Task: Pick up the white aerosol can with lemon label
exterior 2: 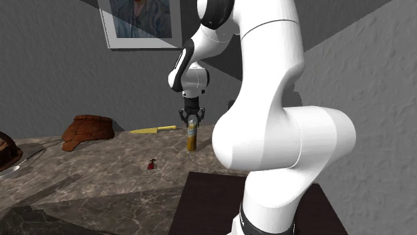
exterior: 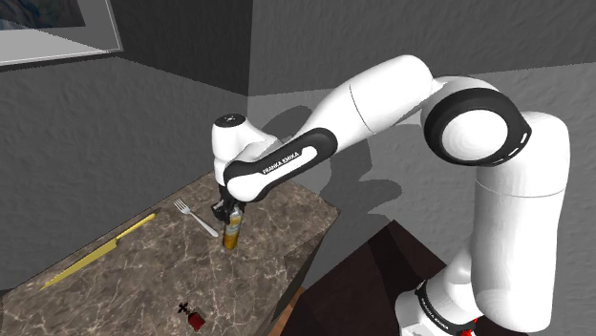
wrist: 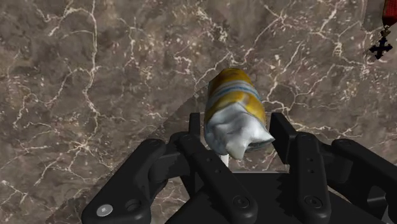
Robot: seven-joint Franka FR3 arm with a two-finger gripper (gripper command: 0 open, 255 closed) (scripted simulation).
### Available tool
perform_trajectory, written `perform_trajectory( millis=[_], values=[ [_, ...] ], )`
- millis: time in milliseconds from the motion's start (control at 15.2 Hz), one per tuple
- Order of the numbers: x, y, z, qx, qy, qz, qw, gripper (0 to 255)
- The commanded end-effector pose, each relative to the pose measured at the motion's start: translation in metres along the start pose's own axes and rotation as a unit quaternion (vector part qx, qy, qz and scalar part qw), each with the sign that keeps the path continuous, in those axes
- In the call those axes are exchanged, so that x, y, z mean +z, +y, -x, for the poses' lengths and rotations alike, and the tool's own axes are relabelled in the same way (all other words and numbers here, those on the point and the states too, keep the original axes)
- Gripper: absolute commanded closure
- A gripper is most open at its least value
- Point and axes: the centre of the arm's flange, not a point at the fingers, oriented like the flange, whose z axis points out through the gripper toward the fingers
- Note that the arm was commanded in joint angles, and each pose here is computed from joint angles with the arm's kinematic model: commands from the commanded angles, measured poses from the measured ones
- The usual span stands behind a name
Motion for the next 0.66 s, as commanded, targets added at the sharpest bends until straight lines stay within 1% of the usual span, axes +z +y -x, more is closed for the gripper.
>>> perform_trajectory(
  millis=[0,462,594],
  values=[
    [-0.011,0.002,0.0,0.0,0.0,0.0,1.0,255],
    [-0.048,0.002,0.002,0.0,0.0,0.0,1.0,255],
    [-0.048,0.002,0.002,0.0,0.0,0.0,1.0,255]
  ],
)
